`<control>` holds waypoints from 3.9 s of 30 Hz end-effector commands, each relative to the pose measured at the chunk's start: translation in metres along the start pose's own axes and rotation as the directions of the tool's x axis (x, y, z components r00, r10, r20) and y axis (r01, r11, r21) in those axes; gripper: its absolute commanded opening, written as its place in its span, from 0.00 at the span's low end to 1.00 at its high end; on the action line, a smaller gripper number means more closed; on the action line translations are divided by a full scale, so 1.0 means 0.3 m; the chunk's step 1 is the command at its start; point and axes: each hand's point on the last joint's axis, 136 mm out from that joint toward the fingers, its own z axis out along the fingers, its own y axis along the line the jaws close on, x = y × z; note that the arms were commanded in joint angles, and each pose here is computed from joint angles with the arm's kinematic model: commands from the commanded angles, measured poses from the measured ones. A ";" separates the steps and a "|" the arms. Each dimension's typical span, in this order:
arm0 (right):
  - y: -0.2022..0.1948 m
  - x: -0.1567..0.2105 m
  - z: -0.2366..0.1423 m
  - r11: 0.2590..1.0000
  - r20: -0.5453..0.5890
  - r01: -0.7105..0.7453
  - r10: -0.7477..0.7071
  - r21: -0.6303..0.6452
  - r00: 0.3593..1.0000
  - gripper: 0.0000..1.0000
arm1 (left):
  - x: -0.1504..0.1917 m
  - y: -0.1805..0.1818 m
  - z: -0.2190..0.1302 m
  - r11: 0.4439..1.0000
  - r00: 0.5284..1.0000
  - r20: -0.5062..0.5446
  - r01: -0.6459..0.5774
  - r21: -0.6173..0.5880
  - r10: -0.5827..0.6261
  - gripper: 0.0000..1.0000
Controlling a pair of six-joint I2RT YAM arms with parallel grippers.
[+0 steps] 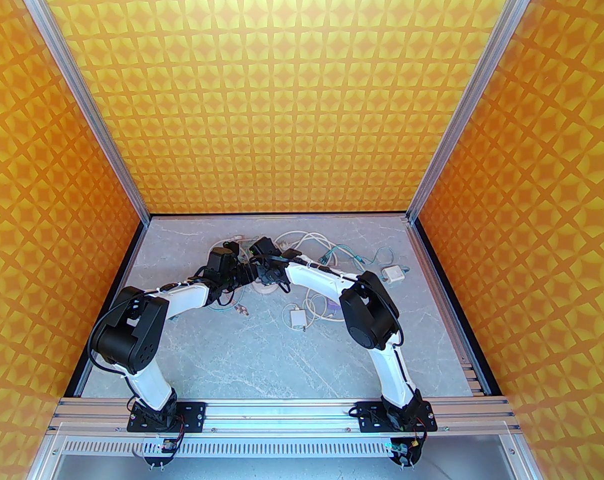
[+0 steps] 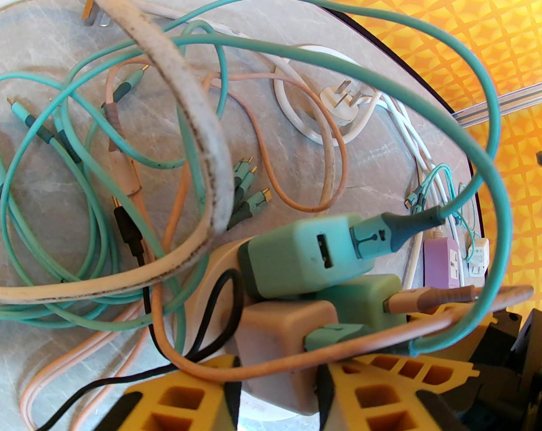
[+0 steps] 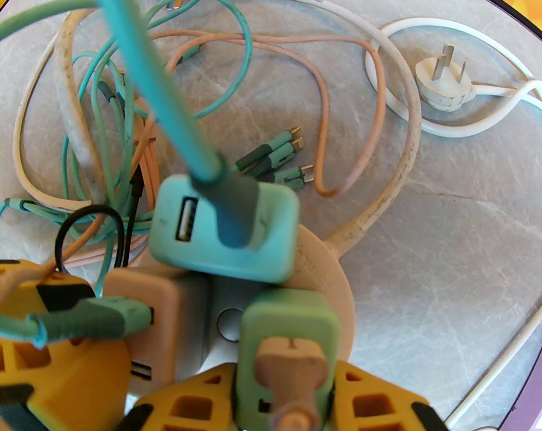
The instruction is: Pull the plug off the socket
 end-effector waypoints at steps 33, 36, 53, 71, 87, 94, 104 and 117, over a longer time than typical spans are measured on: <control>0.017 -0.065 -0.066 0.974 0.025 -0.129 0.136 -0.186 0.990 0.04 | 0.183 0.159 0.052 0.981 0.986 -0.167 -0.023 -0.191 -0.009 0.34; 0.031 -0.070 -0.080 0.984 0.039 -0.084 0.091 -0.157 0.995 0.04 | 0.184 0.160 0.054 0.981 0.986 -0.168 -0.024 -0.192 -0.009 0.34; 0.023 -0.075 -0.085 0.980 0.042 -0.094 0.103 -0.176 0.994 0.04 | 0.210 0.179 0.067 0.974 0.981 -0.193 -0.042 -0.223 -0.002 0.34; 0.120 -0.094 -0.130 0.994 0.076 0.053 -0.045 -0.097 0.996 0.03 | 0.220 0.182 0.068 0.968 0.978 -0.211 -0.064 -0.241 0.012 0.33; 0.131 -0.122 -0.177 0.992 0.113 0.108 -0.100 -0.061 0.988 0.03 | 0.229 0.195 0.074 0.965 0.976 -0.219 -0.069 -0.252 0.012 0.33; 0.118 -0.107 -0.139 0.994 0.088 0.064 -0.057 -0.085 0.994 0.03 | 0.234 0.199 0.072 0.962 0.974 -0.226 -0.082 -0.259 0.022 0.33; 0.040 -0.131 -0.158 0.968 0.078 -0.092 0.113 -0.235 0.991 0.03 | 0.241 0.207 0.073 0.960 0.973 -0.231 -0.088 -0.267 0.025 0.33; 0.102 -0.146 -0.198 0.993 0.119 0.040 -0.026 -0.113 0.993 0.03 | 0.256 0.216 0.078 0.954 0.968 -0.248 -0.102 -0.282 0.030 0.33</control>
